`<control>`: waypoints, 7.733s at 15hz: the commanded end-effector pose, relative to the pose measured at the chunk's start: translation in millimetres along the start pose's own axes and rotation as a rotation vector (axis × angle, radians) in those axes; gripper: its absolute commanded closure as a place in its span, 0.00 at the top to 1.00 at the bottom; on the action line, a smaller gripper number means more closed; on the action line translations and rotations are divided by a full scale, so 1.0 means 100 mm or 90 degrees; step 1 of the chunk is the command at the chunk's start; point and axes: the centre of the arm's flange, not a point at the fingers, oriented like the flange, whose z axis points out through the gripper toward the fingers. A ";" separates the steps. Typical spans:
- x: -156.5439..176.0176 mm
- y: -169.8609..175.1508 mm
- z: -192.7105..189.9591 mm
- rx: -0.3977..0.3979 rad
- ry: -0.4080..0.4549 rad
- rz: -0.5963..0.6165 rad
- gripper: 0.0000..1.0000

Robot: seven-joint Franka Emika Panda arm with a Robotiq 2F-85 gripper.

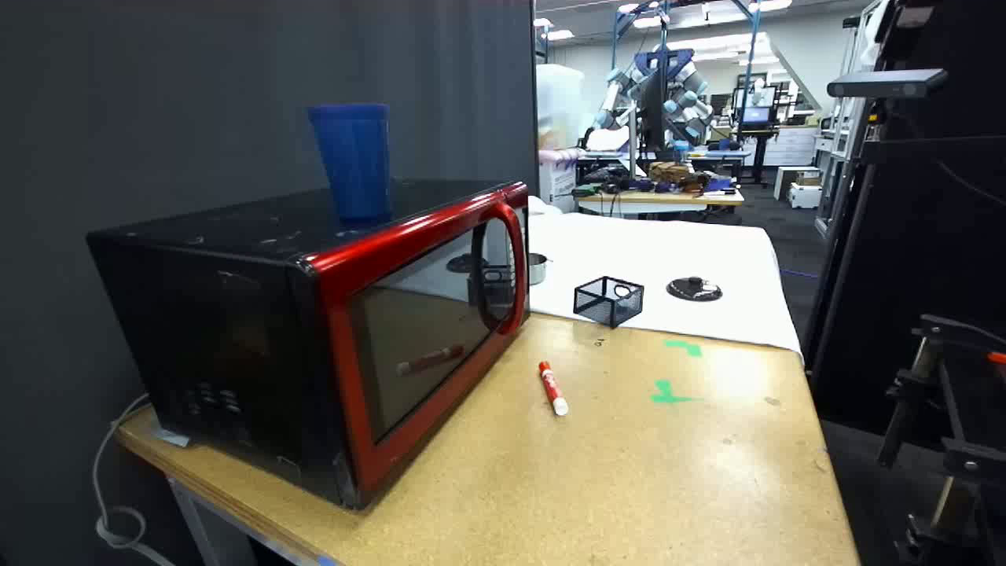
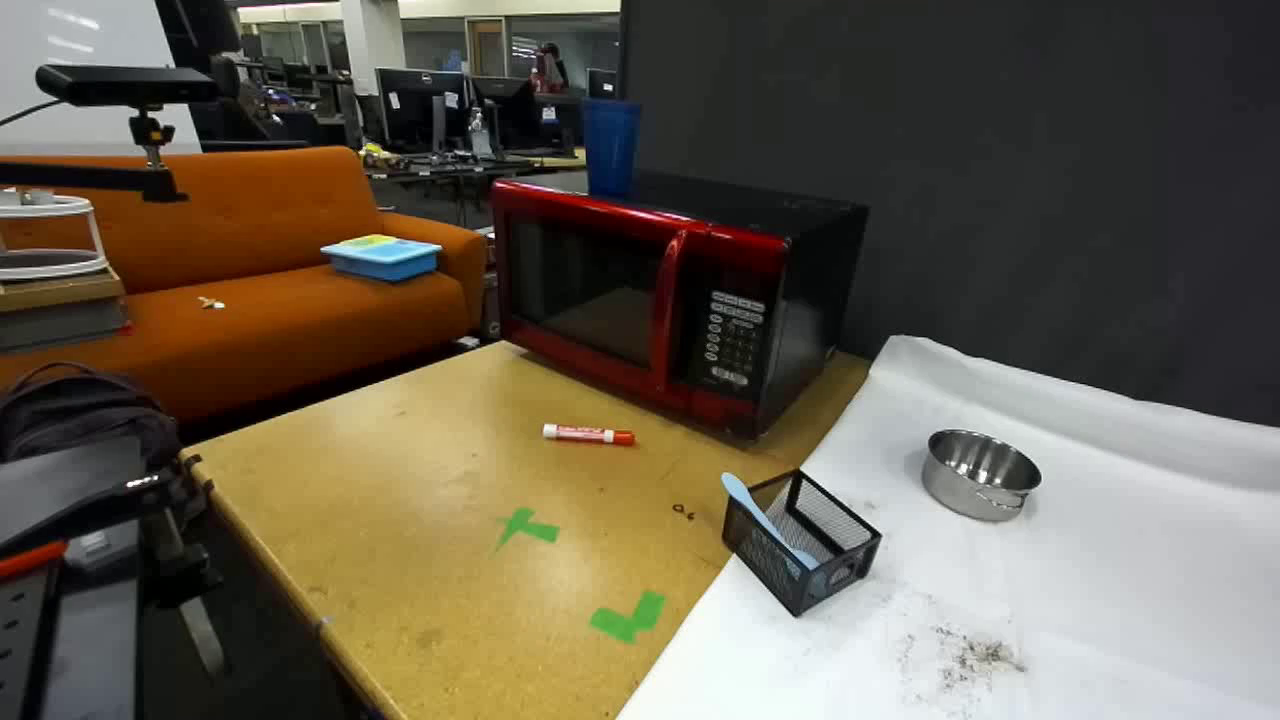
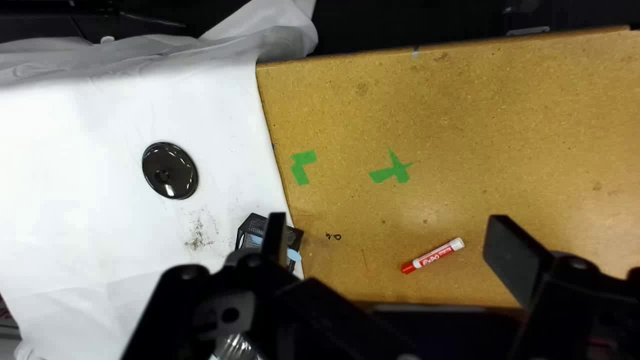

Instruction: Remove the blue cup from the top of the microwave and place it on the table

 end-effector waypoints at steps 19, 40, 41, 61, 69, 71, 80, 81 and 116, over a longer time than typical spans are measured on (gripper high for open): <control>0.00 0.00 0.00 0.000 0.000 0.000 1.00; 1.90 -1.27 -0.65 0.041 0.186 -0.413 1.00; 2.01 -1.34 -0.69 0.038 0.198 -0.446 1.00; 2.92 -1.61 -0.60 0.000 0.320 -0.708 1.00; 3.53 -1.54 0.00 0.083 0.347 -0.737 1.00; 3.60 -1.59 -0.02 0.084 0.357 -0.750 1.00; 3.87 -1.66 0.26 0.147 0.365 -0.765 1.00; 3.89 -1.67 0.33 0.153 0.364 -0.766 1.00; 2.29 -0.72 0.50 0.237 0.343 -0.502 0.01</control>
